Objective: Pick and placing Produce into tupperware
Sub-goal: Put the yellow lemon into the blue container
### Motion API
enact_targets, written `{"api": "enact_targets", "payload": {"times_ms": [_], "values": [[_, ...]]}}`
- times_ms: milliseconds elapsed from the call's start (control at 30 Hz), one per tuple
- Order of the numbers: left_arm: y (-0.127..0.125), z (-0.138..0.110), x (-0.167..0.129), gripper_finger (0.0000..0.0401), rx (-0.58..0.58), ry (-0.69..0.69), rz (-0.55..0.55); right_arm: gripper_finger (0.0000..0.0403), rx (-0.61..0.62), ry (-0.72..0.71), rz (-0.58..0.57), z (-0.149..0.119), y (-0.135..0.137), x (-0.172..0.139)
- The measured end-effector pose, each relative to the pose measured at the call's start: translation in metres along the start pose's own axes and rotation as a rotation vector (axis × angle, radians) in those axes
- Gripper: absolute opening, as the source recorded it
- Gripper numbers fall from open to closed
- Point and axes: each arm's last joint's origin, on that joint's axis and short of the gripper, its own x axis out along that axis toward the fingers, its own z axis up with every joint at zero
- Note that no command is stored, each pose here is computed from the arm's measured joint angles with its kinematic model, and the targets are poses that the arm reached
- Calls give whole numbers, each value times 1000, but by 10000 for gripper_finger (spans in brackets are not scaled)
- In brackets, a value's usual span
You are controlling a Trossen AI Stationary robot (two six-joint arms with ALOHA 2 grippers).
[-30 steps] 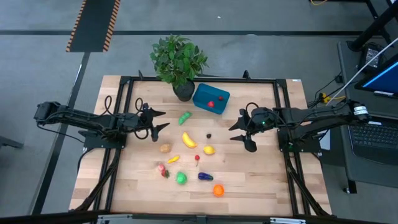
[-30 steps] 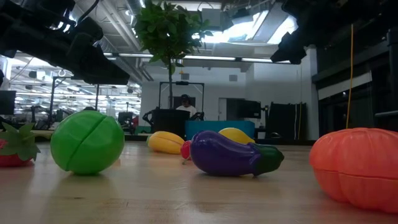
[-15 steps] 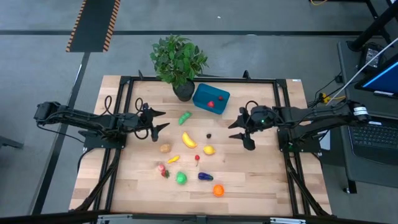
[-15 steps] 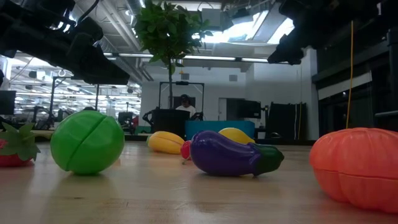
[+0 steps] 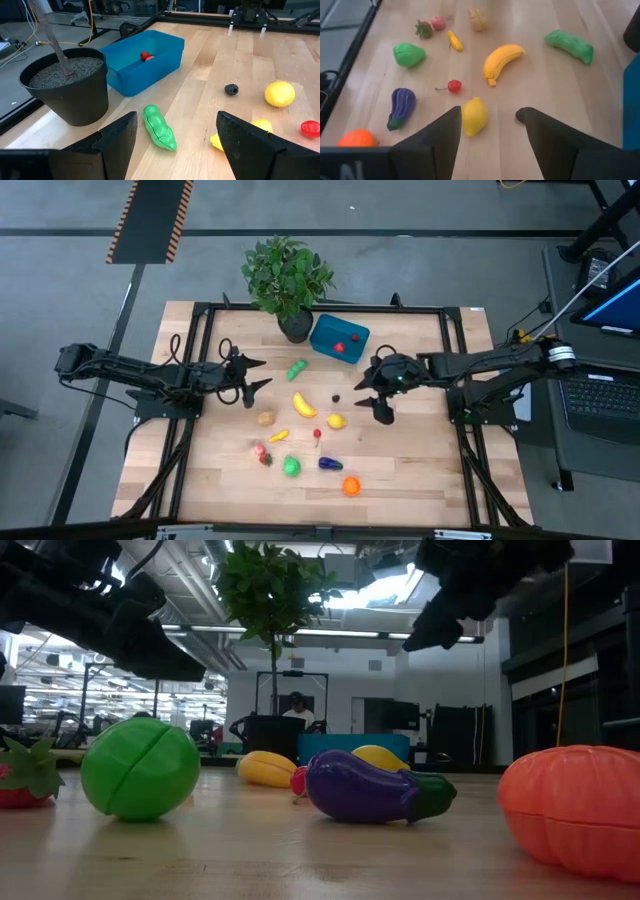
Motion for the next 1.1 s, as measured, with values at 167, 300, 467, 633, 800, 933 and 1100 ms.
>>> {"api": "enact_targets", "payload": {"times_ms": [167, 300, 467, 633, 800, 933, 1100], "values": [[0, 0, 0, 265, 0, 1, 0, 265, -18, 44, -5, 15, 1, 16], [0, -1, 0, 265, 4, 7, 1, 294, -52, 109, -10, 21, 2, 30], [0, -2, 0, 265, 11, 23, 3, 307, -57, 208, -16, 27, 2, 47], [0, -3, 0, 265, 14, 28, 4, 307, -70, 265, -12, 29, 6, 59], [1, -6, 0, 265, 26, 53, 7, 307, -129, 298, 16, 28, 18, 70], [1, -6, 0, 265, 31, 61, 8, 307, -175, 309, 42, 26, 30, 77], [1, -6, 0, 265, 37, 61, 8, 307, -137, 316, 12, 23, 38, 85]]}}
